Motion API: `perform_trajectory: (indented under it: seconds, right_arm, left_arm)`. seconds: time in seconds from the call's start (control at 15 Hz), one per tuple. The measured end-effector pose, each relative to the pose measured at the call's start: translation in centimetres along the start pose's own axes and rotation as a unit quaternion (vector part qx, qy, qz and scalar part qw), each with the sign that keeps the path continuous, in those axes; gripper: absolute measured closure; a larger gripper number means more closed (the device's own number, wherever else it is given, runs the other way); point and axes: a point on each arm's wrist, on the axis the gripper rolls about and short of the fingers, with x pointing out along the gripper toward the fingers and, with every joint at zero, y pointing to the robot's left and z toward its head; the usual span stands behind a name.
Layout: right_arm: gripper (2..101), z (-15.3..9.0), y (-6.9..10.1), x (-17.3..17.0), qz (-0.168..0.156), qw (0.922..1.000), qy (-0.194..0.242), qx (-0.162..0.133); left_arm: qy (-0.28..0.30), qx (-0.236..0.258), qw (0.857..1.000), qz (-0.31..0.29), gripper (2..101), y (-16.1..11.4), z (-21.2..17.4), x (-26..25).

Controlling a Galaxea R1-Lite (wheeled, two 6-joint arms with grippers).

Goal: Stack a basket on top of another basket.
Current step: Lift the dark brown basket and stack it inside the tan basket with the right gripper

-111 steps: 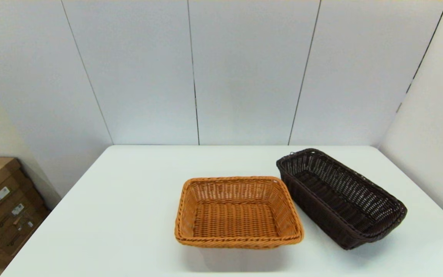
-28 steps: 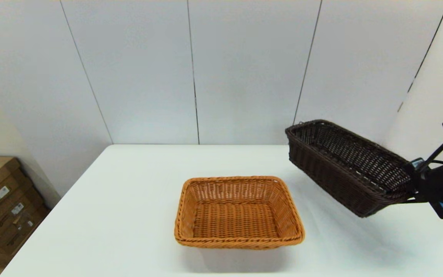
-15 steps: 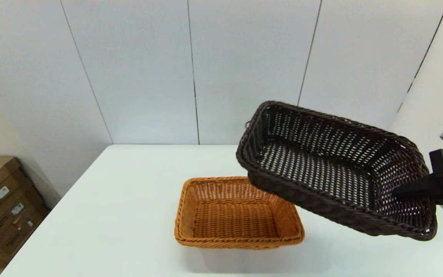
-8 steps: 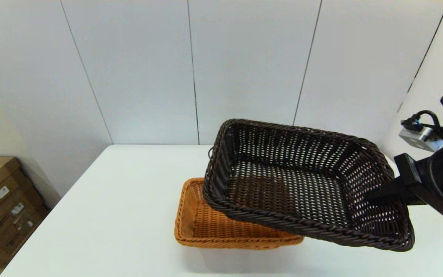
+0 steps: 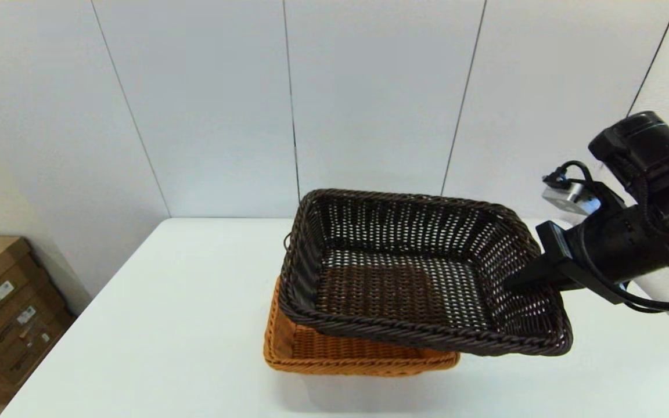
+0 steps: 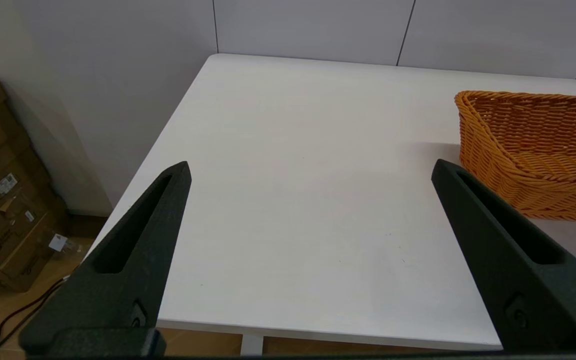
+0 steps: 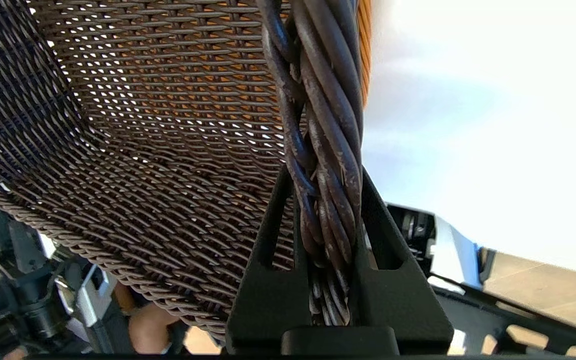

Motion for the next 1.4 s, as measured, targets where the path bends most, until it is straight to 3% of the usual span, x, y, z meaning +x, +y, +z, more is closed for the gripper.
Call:
perform_trajectory:
  seconds: [0.6,1.4]
  right_arm:
    - [87.6,3.4,2.1,6.0,0.001,0.9961,0.054,-0.071]
    - [87.6,6.9,2.2,11.6,-0.014,0.9938,0.095,-0.056]
  left_arm:
    - [0.000,0.000,1.000,0.000,5.4,0.0,0.0,0.0]
    - [0.000,0.000,1.000,0.000,5.4,0.0,0.0,0.0]
